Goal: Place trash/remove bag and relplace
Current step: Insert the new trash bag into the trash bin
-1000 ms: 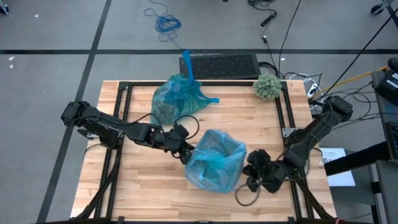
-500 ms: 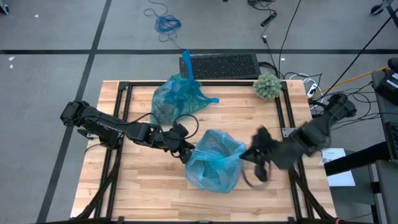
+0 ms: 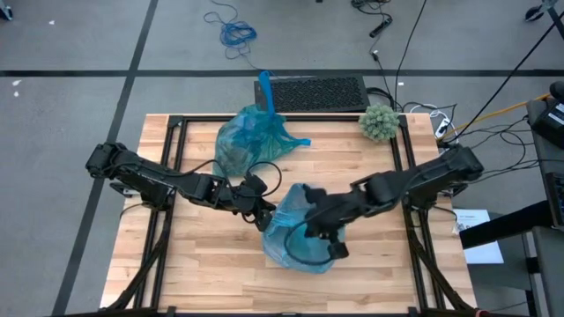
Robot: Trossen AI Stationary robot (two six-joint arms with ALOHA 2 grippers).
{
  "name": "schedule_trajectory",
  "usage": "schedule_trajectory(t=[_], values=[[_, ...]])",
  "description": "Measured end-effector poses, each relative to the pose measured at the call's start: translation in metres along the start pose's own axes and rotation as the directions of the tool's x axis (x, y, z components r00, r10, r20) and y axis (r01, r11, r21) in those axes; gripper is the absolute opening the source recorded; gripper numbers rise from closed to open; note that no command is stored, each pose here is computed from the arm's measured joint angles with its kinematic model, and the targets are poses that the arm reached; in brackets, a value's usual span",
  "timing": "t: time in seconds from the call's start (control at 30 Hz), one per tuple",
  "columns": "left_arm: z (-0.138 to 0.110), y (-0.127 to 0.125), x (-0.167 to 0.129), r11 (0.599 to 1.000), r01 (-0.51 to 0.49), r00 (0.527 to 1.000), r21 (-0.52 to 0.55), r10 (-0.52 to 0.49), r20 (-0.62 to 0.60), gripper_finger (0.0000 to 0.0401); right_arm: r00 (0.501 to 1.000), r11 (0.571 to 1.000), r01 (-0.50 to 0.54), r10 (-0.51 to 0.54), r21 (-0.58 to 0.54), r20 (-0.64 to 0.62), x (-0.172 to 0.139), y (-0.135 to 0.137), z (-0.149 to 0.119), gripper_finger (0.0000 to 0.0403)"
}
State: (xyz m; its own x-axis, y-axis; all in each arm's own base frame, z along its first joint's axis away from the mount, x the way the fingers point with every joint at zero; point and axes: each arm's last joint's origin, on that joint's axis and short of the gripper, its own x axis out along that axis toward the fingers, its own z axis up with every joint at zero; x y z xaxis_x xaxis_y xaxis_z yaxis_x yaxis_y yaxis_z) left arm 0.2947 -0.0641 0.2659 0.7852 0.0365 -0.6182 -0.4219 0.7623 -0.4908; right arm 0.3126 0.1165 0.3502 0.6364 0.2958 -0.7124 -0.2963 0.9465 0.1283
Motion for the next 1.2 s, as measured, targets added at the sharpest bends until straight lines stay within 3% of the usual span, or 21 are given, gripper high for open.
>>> schedule_trajectory(t=[0.2,0.43,0.7,1.2], values=[[0.000,0.000,0.000,1.000,0.000,1.000,0.000,0.000,0.001,0.0000,0.996,0.998,0.027,-0.031,-0.052,-0.079,0.031,-0.014,-0.003,0.0000],[0.000,0.000,0.000,1.000,0.000,1.000,-0.001,0.000,0.000,0.0000,0.979,0.997,0.065,-0.059,0.028,-0.194,0.058,-0.029,-0.013,0.0000],[0.000,0.000,0.000,1.000,0.000,1.000,-0.002,0.000,0.000,0.0000,0.971,0.988,0.090,-0.059,0.124,-0.231,0.064,-0.026,-0.017,0.0000],[0.000,0.000,0.000,1.000,-0.001,1.000,0.001,0.001,-0.001,0.0000,0.949,0.985,0.125,-0.083,0.121,-0.305,0.081,-0.027,-0.025,0.0000]])
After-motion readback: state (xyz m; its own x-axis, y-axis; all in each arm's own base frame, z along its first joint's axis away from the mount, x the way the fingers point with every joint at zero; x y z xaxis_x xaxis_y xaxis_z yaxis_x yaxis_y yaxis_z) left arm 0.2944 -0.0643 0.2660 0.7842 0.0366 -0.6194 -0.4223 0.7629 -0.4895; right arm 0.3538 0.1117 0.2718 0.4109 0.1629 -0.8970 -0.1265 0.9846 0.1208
